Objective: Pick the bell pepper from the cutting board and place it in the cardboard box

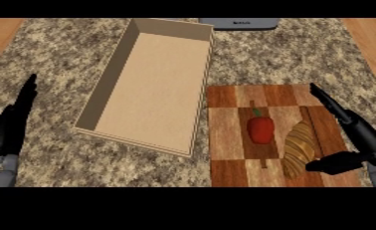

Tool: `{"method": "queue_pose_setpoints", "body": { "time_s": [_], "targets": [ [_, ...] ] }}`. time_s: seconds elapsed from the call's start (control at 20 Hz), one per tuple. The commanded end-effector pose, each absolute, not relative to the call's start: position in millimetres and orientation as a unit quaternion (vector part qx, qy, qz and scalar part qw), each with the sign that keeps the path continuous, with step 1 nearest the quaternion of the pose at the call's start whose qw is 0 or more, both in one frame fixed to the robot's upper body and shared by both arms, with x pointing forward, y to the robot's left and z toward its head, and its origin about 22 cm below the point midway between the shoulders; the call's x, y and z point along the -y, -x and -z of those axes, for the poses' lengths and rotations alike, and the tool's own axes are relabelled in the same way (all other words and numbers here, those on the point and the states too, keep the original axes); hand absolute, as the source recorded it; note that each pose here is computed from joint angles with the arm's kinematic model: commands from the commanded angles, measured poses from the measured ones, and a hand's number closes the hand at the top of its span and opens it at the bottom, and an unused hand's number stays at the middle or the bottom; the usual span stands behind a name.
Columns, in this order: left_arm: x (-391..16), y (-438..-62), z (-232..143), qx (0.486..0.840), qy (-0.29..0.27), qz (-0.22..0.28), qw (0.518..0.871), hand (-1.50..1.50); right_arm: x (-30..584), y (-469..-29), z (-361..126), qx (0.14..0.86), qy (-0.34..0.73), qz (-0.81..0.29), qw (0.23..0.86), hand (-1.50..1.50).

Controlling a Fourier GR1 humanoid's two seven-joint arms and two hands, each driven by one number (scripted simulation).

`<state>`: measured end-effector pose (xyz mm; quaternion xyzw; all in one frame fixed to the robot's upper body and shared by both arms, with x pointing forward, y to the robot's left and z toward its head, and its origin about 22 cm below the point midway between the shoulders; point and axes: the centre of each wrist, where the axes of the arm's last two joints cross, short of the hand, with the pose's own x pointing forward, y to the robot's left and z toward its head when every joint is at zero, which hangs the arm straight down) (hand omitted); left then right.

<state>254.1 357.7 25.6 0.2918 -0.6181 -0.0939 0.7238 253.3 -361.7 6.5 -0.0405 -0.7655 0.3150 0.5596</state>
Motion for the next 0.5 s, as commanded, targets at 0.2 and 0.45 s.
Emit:
{"method": "queue_pose_setpoints", "body": {
  "time_s": [0.2,0.45],
  "targets": [
    [-348.6,-259.9,-20.7,0.622,-0.296,0.094,0.719,0.0,361.2,-280.5,-61.6,0.663,0.119,-0.511,0.534,-1.5],
    [-349.2,-255.7,-11.9,0.621,-0.289,0.098,0.722,0.0,325.2,-304.8,-78.8,0.583,0.126,-0.59,0.544,-1.5]
  ]
}}
